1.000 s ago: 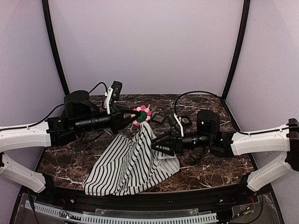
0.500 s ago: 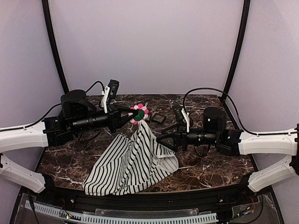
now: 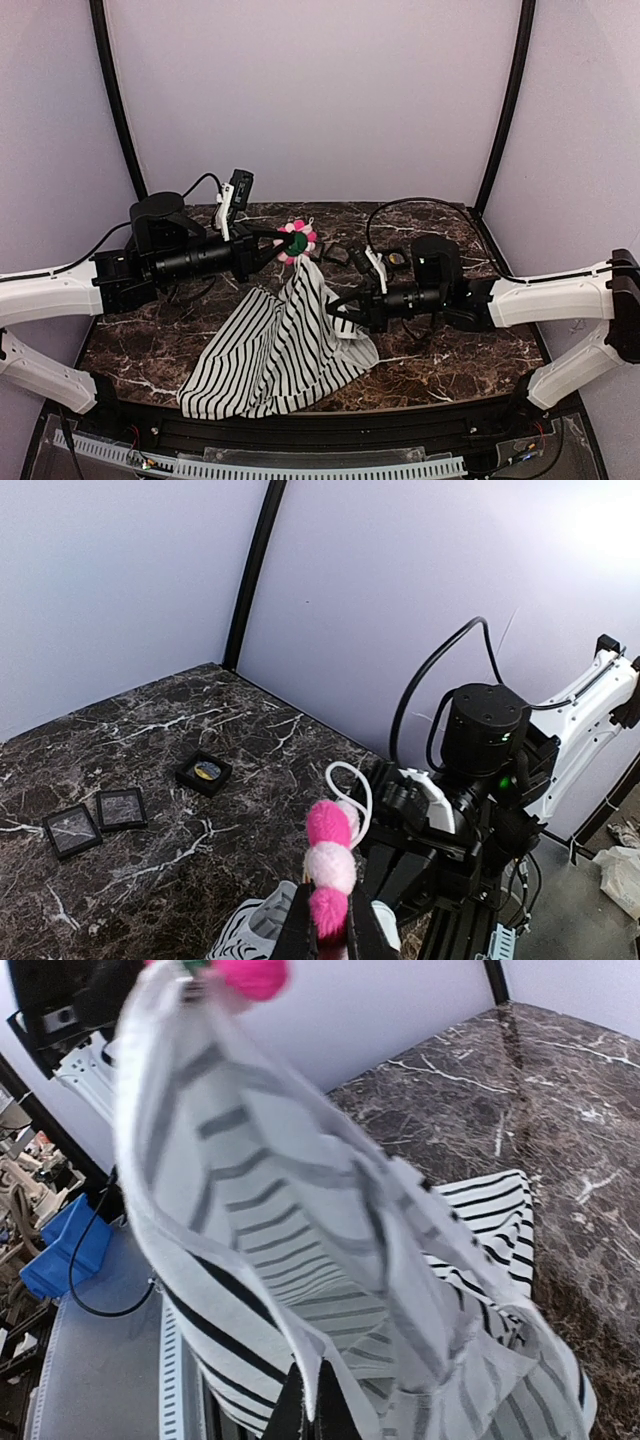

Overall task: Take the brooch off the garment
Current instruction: Pass from the left arm to the right

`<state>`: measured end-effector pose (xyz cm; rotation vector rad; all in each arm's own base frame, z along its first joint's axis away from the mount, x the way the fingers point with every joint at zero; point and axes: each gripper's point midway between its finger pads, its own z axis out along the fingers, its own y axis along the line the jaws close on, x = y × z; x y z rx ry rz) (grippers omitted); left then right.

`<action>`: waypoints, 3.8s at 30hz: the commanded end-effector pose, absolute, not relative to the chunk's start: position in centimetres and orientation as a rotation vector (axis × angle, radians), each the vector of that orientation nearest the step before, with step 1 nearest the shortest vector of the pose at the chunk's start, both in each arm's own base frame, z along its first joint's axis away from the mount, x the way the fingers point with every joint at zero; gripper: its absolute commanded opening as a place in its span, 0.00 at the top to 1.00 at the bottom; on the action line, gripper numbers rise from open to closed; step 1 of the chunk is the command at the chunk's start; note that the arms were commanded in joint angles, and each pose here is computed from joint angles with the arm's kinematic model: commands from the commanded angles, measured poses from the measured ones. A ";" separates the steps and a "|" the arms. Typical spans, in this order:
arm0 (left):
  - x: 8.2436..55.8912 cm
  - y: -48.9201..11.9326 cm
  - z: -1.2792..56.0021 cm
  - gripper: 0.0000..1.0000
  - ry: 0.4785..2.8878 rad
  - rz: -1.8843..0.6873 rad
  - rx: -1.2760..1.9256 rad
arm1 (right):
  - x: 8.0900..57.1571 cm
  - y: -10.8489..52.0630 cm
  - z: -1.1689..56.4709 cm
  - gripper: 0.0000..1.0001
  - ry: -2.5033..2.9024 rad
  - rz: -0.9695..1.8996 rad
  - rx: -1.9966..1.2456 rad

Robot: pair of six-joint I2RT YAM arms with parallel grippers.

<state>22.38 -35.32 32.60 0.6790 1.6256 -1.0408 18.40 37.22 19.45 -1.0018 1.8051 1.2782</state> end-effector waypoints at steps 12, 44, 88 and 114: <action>26.5 -32.4 34.3 0.99 1.513 -0.813 0.432 | 8.6 42.8 30.0 1.00 1.464 1.542 -1.086; 22.1 -32.3 34.6 0.99 1.489 -1.222 0.392 | 10.6 41.1 33.7 0.08 1.523 1.286 -1.037; 18.6 -35.9 36.5 0.99 1.452 -1.397 0.684 | 15.7 37.5 37.3 0.35 1.439 1.362 -1.009; 17.7 -36.8 37.0 0.99 1.409 -1.497 0.724 | 18.1 39.0 33.8 0.54 1.536 1.413 -0.968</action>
